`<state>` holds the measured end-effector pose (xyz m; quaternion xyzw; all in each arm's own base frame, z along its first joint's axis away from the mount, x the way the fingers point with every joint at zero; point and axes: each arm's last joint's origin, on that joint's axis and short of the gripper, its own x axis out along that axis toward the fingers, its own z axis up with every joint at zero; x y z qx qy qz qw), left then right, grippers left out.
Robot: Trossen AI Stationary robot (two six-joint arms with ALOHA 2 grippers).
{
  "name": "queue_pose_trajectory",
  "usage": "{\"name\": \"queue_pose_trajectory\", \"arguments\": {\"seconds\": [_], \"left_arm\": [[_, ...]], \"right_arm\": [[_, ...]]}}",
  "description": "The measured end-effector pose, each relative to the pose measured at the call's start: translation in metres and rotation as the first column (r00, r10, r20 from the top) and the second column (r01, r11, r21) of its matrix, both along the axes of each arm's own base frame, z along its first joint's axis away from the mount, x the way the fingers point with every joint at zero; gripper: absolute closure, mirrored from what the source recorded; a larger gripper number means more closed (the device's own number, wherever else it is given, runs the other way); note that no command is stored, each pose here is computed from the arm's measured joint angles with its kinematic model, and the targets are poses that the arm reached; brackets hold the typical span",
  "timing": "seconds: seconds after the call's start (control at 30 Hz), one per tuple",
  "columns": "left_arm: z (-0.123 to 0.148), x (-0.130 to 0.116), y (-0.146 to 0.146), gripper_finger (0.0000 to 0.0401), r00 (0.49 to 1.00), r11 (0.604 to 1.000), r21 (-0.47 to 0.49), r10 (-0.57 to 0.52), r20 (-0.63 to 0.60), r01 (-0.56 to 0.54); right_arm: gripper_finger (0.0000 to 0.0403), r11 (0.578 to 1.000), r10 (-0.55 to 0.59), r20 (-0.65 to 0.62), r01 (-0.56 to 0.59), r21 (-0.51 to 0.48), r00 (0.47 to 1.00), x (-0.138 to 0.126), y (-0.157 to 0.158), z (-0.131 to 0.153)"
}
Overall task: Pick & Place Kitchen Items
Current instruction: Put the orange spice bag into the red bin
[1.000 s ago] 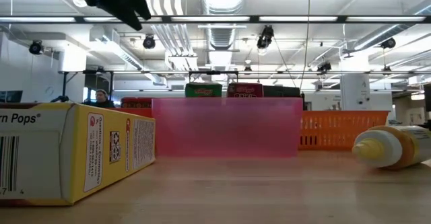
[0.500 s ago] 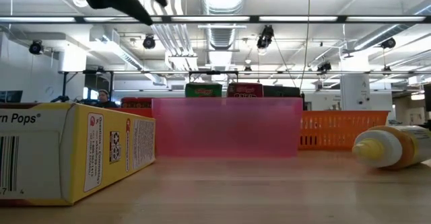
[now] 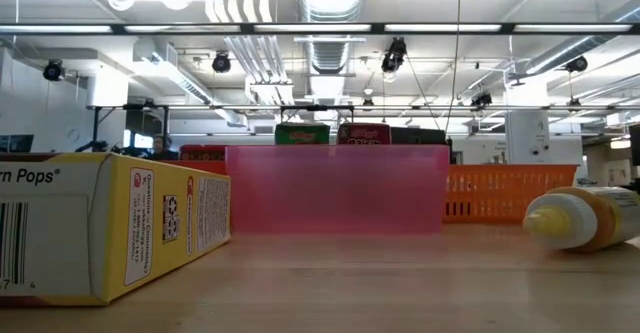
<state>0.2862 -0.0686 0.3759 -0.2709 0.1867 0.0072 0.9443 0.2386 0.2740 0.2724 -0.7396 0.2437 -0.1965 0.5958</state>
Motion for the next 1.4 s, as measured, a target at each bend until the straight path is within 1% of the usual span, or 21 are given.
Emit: {"name": "queue_pose_trajectory", "arguments": {"seconds": [0.13, 0.23, 0.37, 0.63, 0.83, 1.07, 1.13, 1.2, 1.4], "left_arm": [[0.005, 0.004, -0.003, 0.0125, 0.995, 0.997, -0.022, -0.072, 0.073, 0.074], [0.004, 0.009, -0.005, 0.0125, 0.987, 0.991, -0.028, -0.131, 0.091, 0.134], [0.003, 0.011, -0.006, 0.0125, 0.986, 0.990, -0.028, -0.135, 0.096, 0.138], [0.007, 0.017, -0.007, 0.0125, 0.978, 0.988, -0.029, -0.143, 0.152, 0.149], [-0.007, 0.035, -0.013, 0.0126, 0.977, 0.981, -0.020, -0.188, 0.102, 0.191], [0.005, 0.044, -0.010, 0.0129, 0.974, 0.982, 0.021, -0.190, 0.121, 0.189], [0.005, 0.046, -0.009, 0.0139, 0.975, 0.982, 0.025, -0.187, 0.119, 0.185], [0.004, 0.047, -0.008, 0.0158, 0.976, 0.983, 0.025, -0.184, 0.116, 0.183], [0.000, 0.047, -0.008, 0.0242, 0.979, 0.984, 0.019, -0.180, 0.098, 0.179]], "right_arm": [[0.0394, 1.000, -0.004, -0.008, 0.004, -0.011, 1.000, 0.001, -0.001, 0.000], [0.0394, 1.000, -0.010, -0.008, 0.010, -0.011, 1.000, 0.003, -0.002, 0.000], [0.0394, 1.000, -0.013, -0.008, 0.013, -0.011, 1.000, 0.003, -0.003, 0.000], [0.0394, 0.999, -0.031, -0.011, 0.030, -0.015, 0.999, 0.008, -0.007, 0.000], [0.0394, 0.998, -0.058, -0.011, 0.057, -0.014, 0.998, 0.015, -0.014, 0.000], [0.0394, 0.998, -0.061, -0.012, 0.061, -0.009, 0.998, 0.017, -0.015, 0.000], [0.0394, 0.998, -0.060, -0.012, 0.060, -0.009, 0.998, 0.017, -0.015, 0.000], [0.0394, 0.998, -0.060, -0.012, 0.060, -0.009, 0.998, 0.017, -0.015, 0.000], [0.0394, 0.998, -0.059, -0.007, 0.059, 0.003, 0.998, 0.017, -0.015, 0.000]]}}
